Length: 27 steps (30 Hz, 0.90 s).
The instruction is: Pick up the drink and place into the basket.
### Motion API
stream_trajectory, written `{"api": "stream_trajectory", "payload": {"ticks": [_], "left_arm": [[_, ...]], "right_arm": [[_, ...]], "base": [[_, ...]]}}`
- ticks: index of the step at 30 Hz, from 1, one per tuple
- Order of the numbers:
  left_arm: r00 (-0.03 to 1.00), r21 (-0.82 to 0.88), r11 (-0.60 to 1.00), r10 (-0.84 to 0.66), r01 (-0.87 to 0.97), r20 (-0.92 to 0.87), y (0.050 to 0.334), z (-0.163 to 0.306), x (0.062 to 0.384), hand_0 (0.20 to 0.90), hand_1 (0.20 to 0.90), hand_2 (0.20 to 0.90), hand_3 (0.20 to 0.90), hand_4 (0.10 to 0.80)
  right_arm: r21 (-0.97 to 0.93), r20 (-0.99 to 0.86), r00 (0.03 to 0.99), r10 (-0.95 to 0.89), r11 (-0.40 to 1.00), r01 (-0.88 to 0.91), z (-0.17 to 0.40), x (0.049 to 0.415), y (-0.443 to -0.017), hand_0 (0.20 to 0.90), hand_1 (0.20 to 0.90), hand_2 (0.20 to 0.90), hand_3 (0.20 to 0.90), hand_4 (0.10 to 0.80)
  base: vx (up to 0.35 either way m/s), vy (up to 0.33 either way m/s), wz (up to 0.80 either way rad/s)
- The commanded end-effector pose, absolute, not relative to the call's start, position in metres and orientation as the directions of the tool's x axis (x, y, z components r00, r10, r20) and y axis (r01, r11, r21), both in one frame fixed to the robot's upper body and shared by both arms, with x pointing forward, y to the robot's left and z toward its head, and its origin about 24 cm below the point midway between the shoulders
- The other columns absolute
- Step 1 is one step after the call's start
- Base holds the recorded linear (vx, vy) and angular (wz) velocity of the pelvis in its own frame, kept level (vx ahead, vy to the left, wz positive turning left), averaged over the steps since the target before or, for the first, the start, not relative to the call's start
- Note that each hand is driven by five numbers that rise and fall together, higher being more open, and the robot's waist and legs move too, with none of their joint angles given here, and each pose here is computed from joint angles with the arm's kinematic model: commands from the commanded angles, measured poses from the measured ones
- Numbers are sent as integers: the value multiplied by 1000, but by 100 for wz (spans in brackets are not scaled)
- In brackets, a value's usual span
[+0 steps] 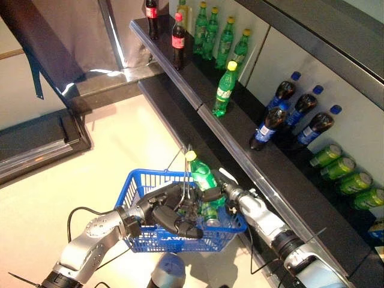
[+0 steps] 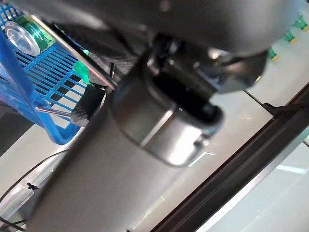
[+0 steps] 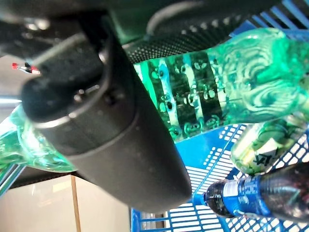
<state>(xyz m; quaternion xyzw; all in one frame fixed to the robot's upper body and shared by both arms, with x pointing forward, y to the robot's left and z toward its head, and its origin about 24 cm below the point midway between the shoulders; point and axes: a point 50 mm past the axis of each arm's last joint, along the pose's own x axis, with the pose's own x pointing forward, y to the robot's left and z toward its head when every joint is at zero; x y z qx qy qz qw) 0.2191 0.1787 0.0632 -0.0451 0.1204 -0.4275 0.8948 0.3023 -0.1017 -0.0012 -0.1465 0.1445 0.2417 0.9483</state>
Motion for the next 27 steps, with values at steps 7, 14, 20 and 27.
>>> {"api": "stream_trajectory", "payload": {"ticks": [7, 14, 20, 27], "left_arm": [[-93, 297, 135, -761, 945, 642, 111, 227, 186, 300, 300, 300, 200, 100], [-75, 298, 161, -759, 941, 647, 115, 228, 188, 300, 300, 300, 200, 100], [-68, 302, 173, -760, 937, 647, 116, 228, 187, 300, 300, 300, 200, 100], [-76, 309, 166, -765, 936, 640, 114, 228, 187, 300, 300, 300, 200, 100]], "right_arm": [[-64, -213, 841, 497, 852, -520, 2, 293, -87, 300, 300, 300, 200, 100], [-25, -179, 840, 511, 852, -523, 3, 287, -86, 300, 300, 300, 200, 100], [-124, -204, 823, 531, 820, -559, 1, 284, -88, 300, 300, 300, 200, 100], [-195, -224, 823, 522, 803, -563, 2, 287, -90, 300, 300, 300, 200, 100]], "base": [[0, 0, 0], [0, 0, 0], [0, 0, 0], [0, 0, 0]]}}
